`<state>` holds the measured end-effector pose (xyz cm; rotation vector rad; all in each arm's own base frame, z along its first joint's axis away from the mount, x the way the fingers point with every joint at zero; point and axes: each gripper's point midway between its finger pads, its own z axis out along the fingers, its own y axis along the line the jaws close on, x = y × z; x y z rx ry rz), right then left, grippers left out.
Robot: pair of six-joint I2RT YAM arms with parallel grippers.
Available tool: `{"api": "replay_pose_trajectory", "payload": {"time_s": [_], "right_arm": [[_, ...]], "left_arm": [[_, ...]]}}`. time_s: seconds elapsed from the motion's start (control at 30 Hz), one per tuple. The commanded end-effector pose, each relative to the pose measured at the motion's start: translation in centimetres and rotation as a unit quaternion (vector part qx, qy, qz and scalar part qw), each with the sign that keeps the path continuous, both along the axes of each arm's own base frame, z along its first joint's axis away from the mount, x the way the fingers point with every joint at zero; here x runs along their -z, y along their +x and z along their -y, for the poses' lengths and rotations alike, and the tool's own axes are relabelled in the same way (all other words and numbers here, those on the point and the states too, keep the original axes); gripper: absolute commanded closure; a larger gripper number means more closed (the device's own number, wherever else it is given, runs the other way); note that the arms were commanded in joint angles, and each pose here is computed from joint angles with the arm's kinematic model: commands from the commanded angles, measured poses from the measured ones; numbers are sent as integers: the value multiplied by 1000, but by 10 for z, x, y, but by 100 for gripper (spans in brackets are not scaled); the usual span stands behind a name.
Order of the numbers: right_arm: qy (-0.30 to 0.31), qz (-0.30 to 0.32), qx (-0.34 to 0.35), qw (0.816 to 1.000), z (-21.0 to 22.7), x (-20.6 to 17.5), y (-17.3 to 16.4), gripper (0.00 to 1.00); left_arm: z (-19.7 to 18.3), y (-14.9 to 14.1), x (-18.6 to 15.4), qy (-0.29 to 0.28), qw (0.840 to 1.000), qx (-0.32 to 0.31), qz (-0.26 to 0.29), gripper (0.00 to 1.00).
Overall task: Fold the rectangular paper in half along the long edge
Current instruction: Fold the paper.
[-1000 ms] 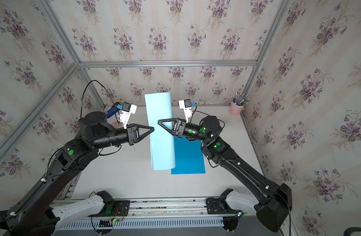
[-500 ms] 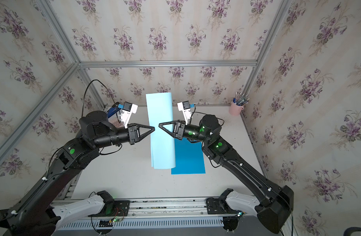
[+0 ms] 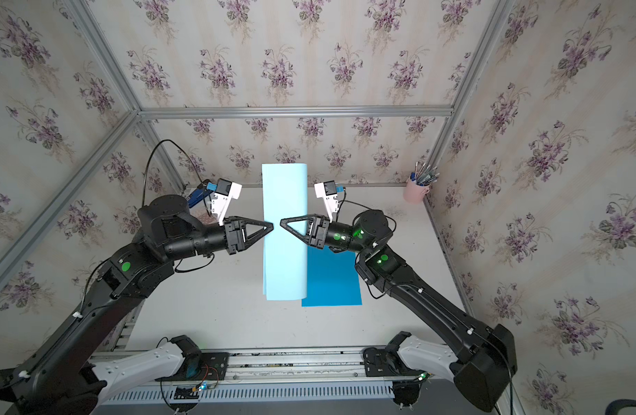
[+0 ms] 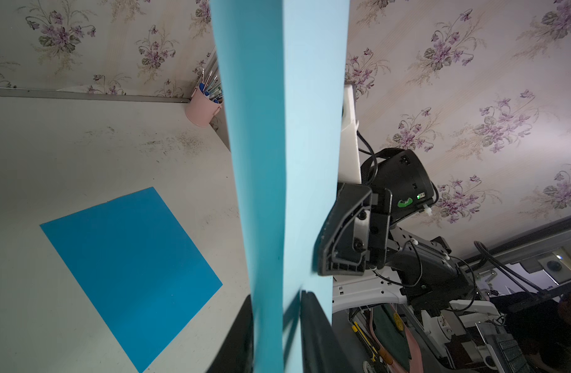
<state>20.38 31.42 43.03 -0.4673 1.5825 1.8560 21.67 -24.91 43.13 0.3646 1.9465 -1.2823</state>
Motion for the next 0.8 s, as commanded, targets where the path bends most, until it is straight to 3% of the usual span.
{"api": "replay_pose_trajectory", "payload": {"time_s": [0.0, 0.33, 0.77], "right_arm": [[24, 11, 7, 1000, 5, -13, -1, 70], [27, 13, 18, 999, 7, -16, 1, 70], [26, 11, 38, 999, 8, -12, 6, 70]], "left_arm": [[2, -1, -6, -7, 1000, 6, 11, 76], [4, 0, -3, -9, 1000, 9, 6, 86], [7, 1, -3, -15, 1000, 16, 0, 77]]}}
